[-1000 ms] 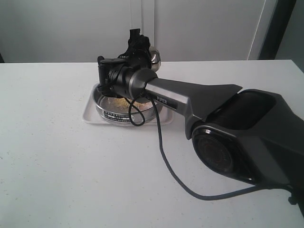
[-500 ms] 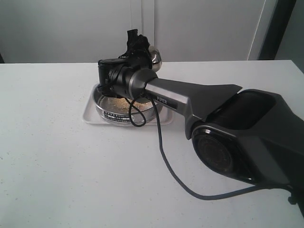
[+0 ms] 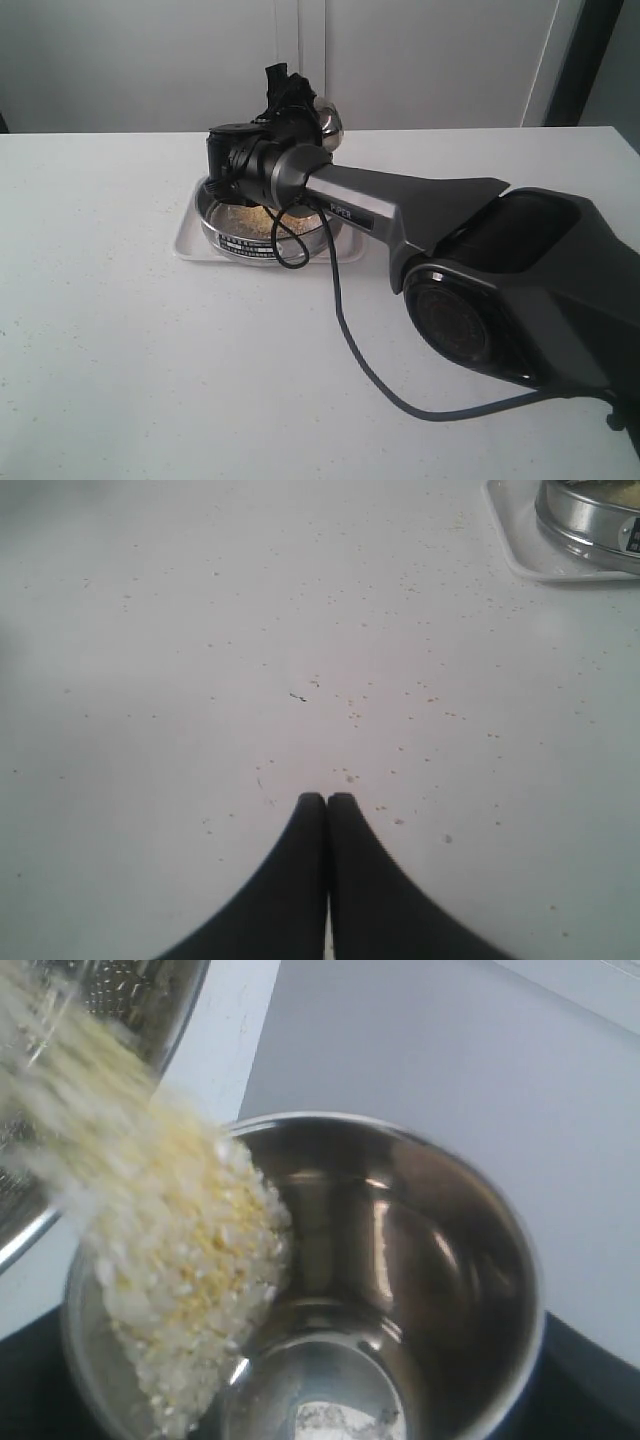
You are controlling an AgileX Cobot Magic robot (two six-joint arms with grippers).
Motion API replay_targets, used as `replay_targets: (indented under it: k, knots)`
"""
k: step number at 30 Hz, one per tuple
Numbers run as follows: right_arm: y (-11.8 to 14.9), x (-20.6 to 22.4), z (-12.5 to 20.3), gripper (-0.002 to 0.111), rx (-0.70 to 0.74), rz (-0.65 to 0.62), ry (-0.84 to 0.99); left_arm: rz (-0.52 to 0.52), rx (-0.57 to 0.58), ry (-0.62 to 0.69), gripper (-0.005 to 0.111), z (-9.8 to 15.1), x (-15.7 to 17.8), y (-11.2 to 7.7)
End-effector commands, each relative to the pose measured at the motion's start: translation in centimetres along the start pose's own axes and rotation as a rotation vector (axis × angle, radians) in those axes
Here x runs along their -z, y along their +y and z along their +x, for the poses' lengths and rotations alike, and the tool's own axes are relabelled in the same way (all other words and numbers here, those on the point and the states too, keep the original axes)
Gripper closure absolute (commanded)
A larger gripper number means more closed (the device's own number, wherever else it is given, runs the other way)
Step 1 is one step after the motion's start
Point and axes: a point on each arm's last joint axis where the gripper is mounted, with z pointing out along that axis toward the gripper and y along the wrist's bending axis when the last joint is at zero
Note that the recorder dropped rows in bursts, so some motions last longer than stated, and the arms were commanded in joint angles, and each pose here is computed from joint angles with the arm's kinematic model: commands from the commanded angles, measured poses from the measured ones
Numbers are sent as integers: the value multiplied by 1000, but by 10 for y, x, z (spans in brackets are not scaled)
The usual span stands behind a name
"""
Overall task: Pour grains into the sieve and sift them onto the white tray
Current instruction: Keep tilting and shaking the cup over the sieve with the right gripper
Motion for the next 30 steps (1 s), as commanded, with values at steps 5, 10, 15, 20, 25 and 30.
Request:
replay_targets:
  k: [5, 10, 15, 20, 25, 30]
  knots:
    - [-8, 4, 8, 108, 36, 7, 45, 1, 7, 0, 107, 1, 0, 0]
    - [-10, 9, 14, 108, 90, -59, 54, 1, 7, 0, 107, 1, 0, 0]
    - [-17, 16, 20, 108, 91, -113, 26, 1, 7, 0, 107, 1, 0, 0]
    - [-19, 17, 19, 108, 61, -112, 3, 1, 7, 0, 107, 1, 0, 0]
    - [-19, 18, 20, 108, -65, -114, 20, 1, 7, 0, 107, 1, 0, 0]
    - [-20, 24, 15, 108, 151, -98, 1, 1, 7, 0, 107, 1, 0, 0]
